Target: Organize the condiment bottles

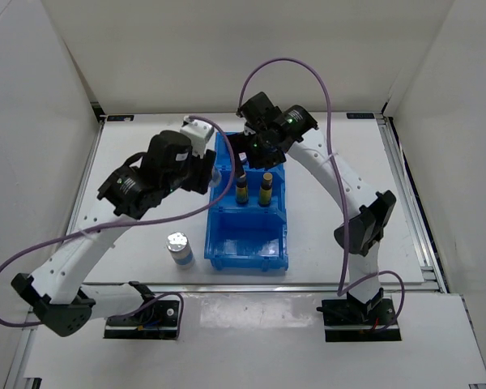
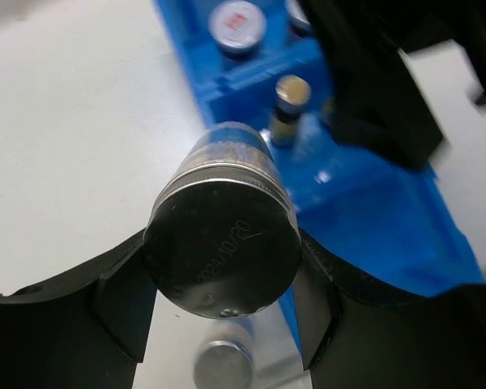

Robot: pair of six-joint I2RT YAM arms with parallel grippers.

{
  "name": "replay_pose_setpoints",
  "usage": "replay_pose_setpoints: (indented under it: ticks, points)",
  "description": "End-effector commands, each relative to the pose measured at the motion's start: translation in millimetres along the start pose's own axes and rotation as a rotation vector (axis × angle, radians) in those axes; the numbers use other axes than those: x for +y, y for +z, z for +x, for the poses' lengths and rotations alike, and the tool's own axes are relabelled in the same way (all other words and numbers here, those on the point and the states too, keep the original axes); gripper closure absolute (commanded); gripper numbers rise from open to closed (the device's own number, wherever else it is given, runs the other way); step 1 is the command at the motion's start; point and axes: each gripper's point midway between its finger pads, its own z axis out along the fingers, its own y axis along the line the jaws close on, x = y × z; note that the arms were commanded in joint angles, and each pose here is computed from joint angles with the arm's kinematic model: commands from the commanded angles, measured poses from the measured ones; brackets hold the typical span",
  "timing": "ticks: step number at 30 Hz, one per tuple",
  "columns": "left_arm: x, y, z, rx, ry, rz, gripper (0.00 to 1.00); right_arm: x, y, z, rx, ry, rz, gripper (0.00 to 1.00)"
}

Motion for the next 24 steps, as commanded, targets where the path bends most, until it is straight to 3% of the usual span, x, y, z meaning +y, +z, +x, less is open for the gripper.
replay_pose_setpoints:
  ticks: [1, 5, 13, 19, 24]
  points:
    - [-36, -33, 3, -0.046, 0.062, 0.218, 0.89, -11, -29, -5, -0.084, 0.055, 0.067, 0.00]
    - [-67, -35, 35, 0.038, 0.032, 0.360, 0.89, -24, -36, -2, -0.101, 0.114, 0.125, 0.00]
    - [-94, -11, 54, 0.126, 0.038, 0.440, 0.89, -48, -63, 6, -0.140, 0.151, 0.233, 0.00]
    - [-100, 24, 91, 0.272, 0.003, 0.385, 0.89, -77, -93, 5, -0.214, 0.174, 0.353, 0.00]
    - [-102, 44, 100, 0.312, -0.030, 0.336, 0.89, -97, -128, 5, -0.300, 0.237, 0.430, 0.00]
